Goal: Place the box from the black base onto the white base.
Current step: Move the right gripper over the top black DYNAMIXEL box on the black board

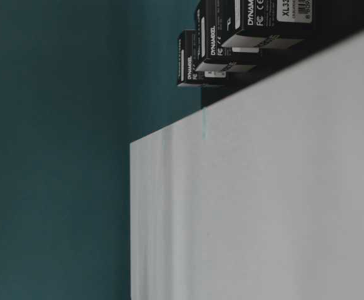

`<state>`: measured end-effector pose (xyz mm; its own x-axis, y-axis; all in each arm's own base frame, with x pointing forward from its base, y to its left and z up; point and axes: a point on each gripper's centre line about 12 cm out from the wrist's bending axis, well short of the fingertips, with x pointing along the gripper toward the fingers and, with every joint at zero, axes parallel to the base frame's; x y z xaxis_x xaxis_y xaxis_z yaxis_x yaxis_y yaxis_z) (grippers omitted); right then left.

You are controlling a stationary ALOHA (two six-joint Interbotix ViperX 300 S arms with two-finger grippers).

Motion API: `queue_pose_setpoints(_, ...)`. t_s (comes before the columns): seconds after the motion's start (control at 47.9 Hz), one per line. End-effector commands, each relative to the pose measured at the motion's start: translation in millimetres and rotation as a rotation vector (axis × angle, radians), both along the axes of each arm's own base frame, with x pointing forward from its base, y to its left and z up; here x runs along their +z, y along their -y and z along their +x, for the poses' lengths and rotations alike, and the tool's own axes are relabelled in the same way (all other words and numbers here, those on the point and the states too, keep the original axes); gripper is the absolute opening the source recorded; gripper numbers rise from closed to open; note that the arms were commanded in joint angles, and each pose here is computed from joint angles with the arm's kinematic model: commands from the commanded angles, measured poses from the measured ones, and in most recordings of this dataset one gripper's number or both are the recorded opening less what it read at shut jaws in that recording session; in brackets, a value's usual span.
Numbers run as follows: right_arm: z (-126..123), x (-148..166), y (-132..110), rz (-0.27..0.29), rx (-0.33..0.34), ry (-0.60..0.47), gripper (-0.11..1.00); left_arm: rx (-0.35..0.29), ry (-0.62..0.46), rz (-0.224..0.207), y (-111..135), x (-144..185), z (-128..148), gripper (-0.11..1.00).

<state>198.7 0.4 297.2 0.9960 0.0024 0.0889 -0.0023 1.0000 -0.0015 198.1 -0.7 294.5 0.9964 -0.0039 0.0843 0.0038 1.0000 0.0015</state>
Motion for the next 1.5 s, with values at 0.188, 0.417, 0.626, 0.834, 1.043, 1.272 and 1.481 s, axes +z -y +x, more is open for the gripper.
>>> queue_pose_setpoints(0.188,-0.5,25.7,40.3,0.102,-0.199,-0.248,0.00,0.023,-0.029,0.000,-4.4,38.0,-6.8,-0.04)
queue_pose_setpoints(0.417,-22.2,21.7,71.9,0.108,-0.377,-0.542,0.01,0.024,-0.017,0.000,-4.2,48.9,-20.7,-0.06)
queue_pose_setpoints(0.626,-26.1,16.3,82.2,0.014,-0.400,-0.685,0.01,0.024,-0.008,-0.003,-4.2,52.7,-23.9,-0.06)
queue_pose_setpoints(0.834,-22.1,1.5,105.2,0.030,-0.451,-0.842,0.02,0.024,-0.020,-0.006,-4.2,51.3,-24.1,-0.06)
queue_pose_setpoints(1.043,-11.6,-12.2,130.8,-0.003,-0.445,-0.922,0.12,0.025,-0.015,-0.006,-4.5,53.0,-25.2,-0.06)
queue_pose_setpoints(1.272,13.5,-23.2,156.0,0.052,-0.295,-0.957,0.27,0.025,-0.020,-0.008,-4.5,53.7,-26.5,-0.06)
queue_pose_setpoints(1.481,28.5,-25.4,176.5,0.082,-0.109,-0.984,0.28,0.025,-0.018,-0.011,-4.4,55.2,-28.3,-0.06)
